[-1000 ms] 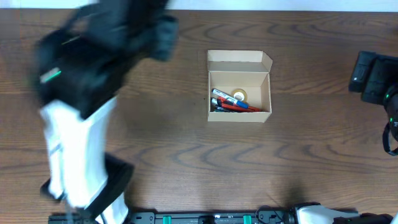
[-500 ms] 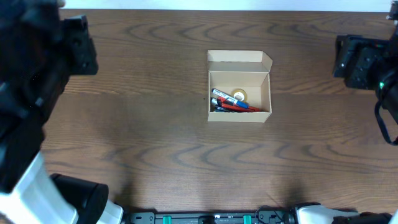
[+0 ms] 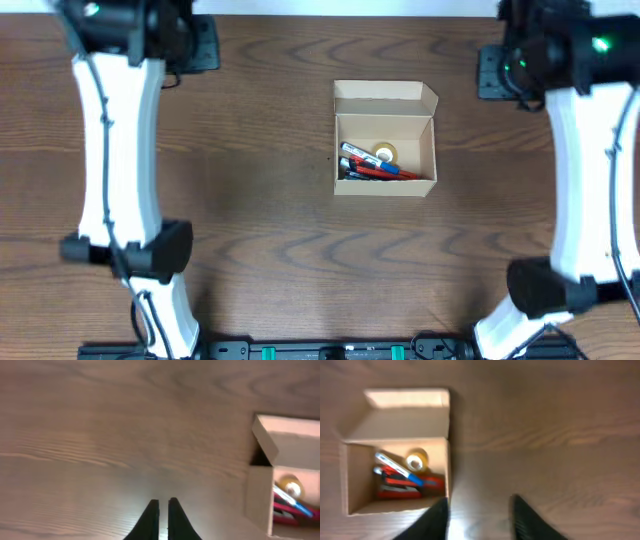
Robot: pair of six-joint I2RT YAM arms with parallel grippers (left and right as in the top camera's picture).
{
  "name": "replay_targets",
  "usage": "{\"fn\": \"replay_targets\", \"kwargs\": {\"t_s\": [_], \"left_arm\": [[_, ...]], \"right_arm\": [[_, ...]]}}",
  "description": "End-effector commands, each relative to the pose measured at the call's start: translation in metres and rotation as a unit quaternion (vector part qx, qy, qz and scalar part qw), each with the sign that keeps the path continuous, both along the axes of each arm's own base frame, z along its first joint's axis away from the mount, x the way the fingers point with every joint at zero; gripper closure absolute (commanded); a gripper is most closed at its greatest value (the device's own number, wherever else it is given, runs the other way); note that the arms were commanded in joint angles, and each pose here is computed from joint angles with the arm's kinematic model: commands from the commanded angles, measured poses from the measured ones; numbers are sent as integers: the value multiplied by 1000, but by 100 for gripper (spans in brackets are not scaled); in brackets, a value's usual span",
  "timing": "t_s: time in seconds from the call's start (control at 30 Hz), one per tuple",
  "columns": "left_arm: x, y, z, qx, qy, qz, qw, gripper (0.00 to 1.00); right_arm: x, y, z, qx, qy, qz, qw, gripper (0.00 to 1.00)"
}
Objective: Pack container
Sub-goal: 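Withdraw the left arm and raise both arms beside the box, then move both grippers to the box lid flaps on either side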
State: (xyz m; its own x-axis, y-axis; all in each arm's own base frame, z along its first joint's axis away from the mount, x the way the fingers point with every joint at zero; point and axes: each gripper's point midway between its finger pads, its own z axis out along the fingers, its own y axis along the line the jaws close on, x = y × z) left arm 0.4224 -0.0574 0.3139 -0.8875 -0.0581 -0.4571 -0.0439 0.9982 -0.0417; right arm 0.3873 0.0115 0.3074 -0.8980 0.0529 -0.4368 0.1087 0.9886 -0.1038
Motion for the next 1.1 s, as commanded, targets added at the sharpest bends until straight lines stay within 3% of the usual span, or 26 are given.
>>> {"fn": "replay_targets", "kwargs": {"t_s": [0.0, 0.1, 0.13, 0.23, 0.37, 0.6, 0.9, 1.07], "left_arm": [[2, -26, -21, -70, 43, -28, 996, 94], [7, -30, -43, -76, 77, -29, 994, 94], [9, -30, -50, -75, 86, -29, 993, 94], [12, -32, -72, -78, 118, -16, 990, 94], [16, -49, -101, -121, 167, -21, 978, 94], [18, -74, -134, -188, 229, -2, 955, 94], [25, -80, -139, -207, 228, 4, 951, 94], [33, -109, -139, -289, 235, -25, 928, 94]], "right_arm": [[4, -17, -11, 8, 16, -39, 999, 69], [9, -29, -25, 32, 33, -56, 997, 67], [10, -32, -28, 44, 38, -62, 996, 71], [14, -42, -40, 99, 52, -84, 990, 98], [15, -42, -56, 191, 82, -89, 974, 99], [17, -47, -81, 209, 121, -100, 965, 99], [23, -26, -121, 272, 170, -92, 943, 99], [26, 1, -143, 347, 187, -82, 915, 99]]}}
